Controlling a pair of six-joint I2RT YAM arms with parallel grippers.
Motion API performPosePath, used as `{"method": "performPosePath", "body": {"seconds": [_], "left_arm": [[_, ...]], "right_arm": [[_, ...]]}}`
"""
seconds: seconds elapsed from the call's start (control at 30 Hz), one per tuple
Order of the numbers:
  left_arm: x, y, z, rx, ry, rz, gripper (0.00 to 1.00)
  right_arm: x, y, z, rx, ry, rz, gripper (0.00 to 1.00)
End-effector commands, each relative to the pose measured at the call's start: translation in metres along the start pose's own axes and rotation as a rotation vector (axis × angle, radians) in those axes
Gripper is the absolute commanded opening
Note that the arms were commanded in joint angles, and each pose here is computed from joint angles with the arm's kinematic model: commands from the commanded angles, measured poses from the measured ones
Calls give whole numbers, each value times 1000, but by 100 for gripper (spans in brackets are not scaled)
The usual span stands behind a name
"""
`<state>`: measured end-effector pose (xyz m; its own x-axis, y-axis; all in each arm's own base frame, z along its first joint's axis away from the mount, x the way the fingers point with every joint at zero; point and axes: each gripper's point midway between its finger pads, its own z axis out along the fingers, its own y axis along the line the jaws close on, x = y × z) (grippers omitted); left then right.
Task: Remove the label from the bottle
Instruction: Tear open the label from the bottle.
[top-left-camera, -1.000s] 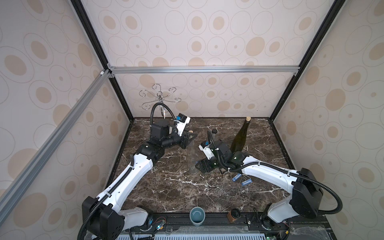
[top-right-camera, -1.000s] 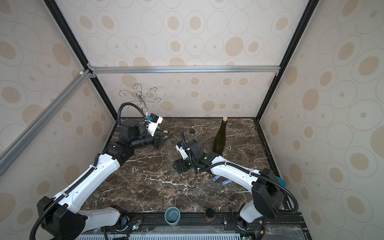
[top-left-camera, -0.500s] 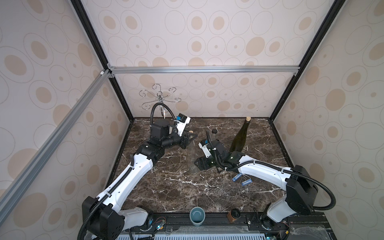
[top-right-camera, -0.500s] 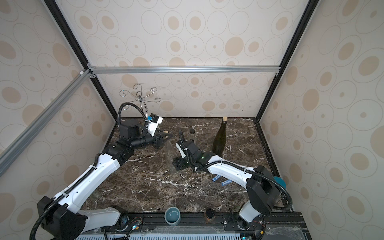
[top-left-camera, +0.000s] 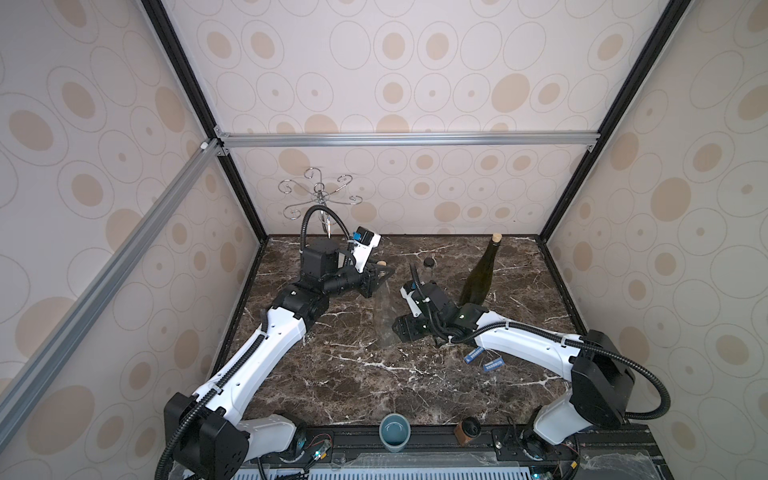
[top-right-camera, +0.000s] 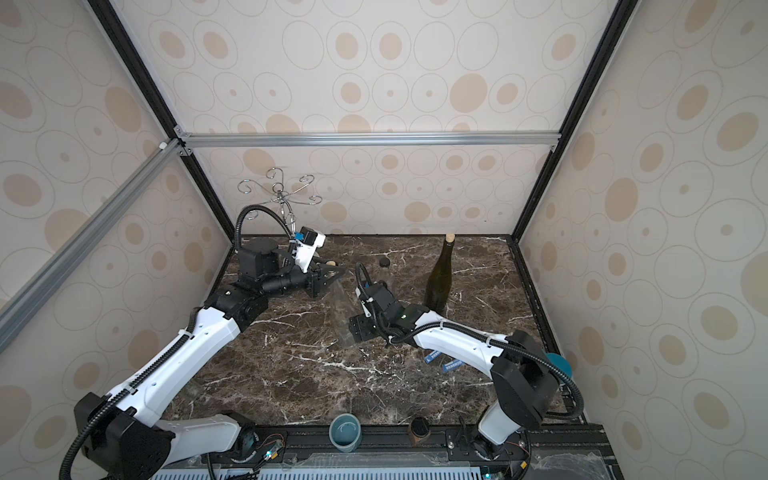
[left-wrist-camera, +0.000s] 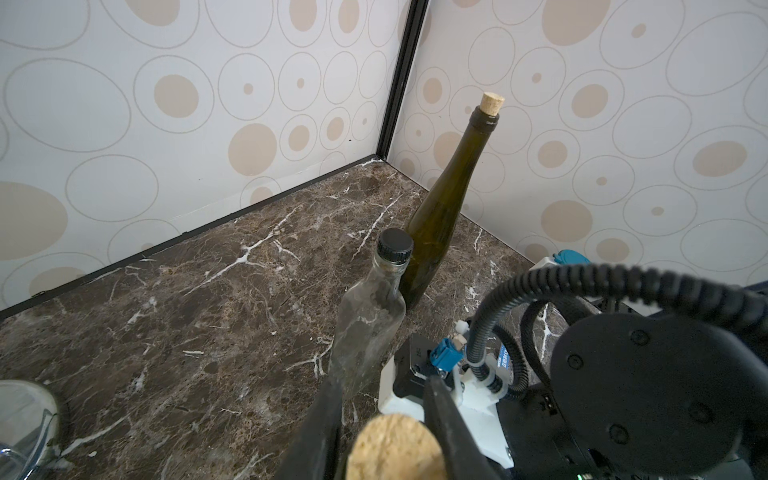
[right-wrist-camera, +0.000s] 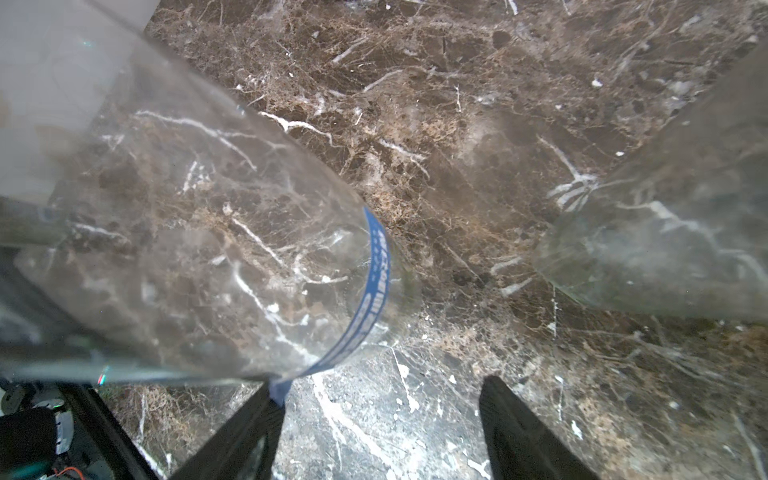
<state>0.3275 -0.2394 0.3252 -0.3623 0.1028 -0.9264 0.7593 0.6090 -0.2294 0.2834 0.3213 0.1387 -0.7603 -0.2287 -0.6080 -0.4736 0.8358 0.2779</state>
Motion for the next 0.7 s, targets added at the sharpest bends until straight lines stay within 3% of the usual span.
{"method": "performPosePath", "body": {"seconds": [0.0, 0.33, 0.67], "left_arm": [[17, -2, 2, 17, 70, -48, 9], [17, -1, 2, 8, 71, -47, 9], [16, 0, 3, 4, 68, -53, 9]], "right_arm": [[-10, -7, -14, 46, -51, 23, 77], [-6, -8, -27, 36, -61, 24, 77], [-8, 17, -30, -18, -75, -21, 73]]}}
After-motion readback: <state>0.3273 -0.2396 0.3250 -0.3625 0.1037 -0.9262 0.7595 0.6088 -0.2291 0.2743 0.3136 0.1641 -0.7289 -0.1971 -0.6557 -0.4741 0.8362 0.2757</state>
